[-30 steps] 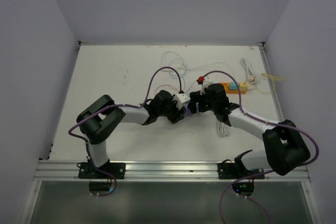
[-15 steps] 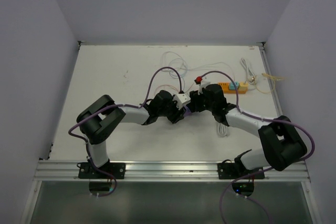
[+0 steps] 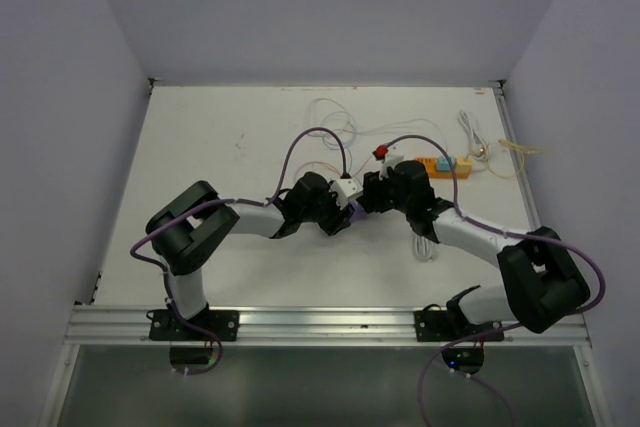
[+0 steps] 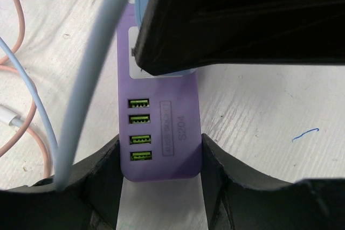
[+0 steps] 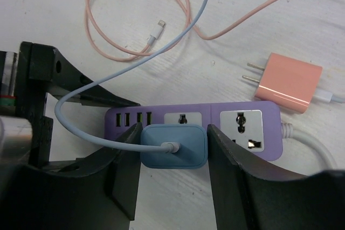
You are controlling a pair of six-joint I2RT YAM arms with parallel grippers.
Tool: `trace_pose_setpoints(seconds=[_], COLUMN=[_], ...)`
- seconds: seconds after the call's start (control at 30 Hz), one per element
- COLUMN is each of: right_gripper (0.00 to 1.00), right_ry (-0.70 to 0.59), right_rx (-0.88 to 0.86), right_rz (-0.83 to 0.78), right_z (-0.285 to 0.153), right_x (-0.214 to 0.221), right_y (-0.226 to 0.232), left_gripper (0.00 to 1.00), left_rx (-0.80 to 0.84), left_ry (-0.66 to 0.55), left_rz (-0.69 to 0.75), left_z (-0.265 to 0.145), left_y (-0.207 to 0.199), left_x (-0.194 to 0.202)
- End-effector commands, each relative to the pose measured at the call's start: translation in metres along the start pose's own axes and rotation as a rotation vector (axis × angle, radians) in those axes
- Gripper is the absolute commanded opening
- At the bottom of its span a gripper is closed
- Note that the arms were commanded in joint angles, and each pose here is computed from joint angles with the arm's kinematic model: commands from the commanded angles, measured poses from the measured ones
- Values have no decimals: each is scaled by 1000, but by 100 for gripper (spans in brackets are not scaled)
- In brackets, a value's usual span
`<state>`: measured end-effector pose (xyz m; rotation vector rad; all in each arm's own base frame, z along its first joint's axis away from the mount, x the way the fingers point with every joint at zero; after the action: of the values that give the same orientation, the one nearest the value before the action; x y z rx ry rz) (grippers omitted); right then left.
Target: Pull the plug off the socket
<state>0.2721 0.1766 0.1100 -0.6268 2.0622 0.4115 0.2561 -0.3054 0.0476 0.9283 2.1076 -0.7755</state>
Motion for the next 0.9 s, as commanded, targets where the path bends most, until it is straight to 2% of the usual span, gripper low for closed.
trace_pose_setpoints(seconds=[0.0,0.17,0.43,0.6,0.8,0.87], right_gripper=[0,0,0,0,0,0], right_ry=[-105,-121,-108,-105,-41,21], right_rx=[-49,-65,94,183,256,265], right_rz=[15,31,32,35,73,86], right_z=[-9,-10,-15,-15,4,17], right_x=[-27,-32,-32,-51,-73,-76], right_y=[9,12,-7,-21,-38,-42], left_gripper=[0,0,0,0,0,0], left_rx=[-21,-16,-25,-27,-29,-26], left_ry=[384,390,379,385,383,384], left_rz=[-130,-131,-131,-133,-132,-131], left_z=[-16,-15,-17,-17,-16,-17], left_y=[-1,-1,-1,0,0,-1], left_x=[95,96,94,96,95,95])
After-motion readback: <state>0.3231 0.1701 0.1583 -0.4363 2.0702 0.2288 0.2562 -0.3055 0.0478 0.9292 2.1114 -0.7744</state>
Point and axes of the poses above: each gripper's point midway between its finger pads, its own z axis out along the fingers, its own y axis along the line the jaws close on, x = y × z, the point moved 6 cm from there along -z, back along the fingers, and after that the axes turned 13 degrees about -z, right-handed, at the moved point
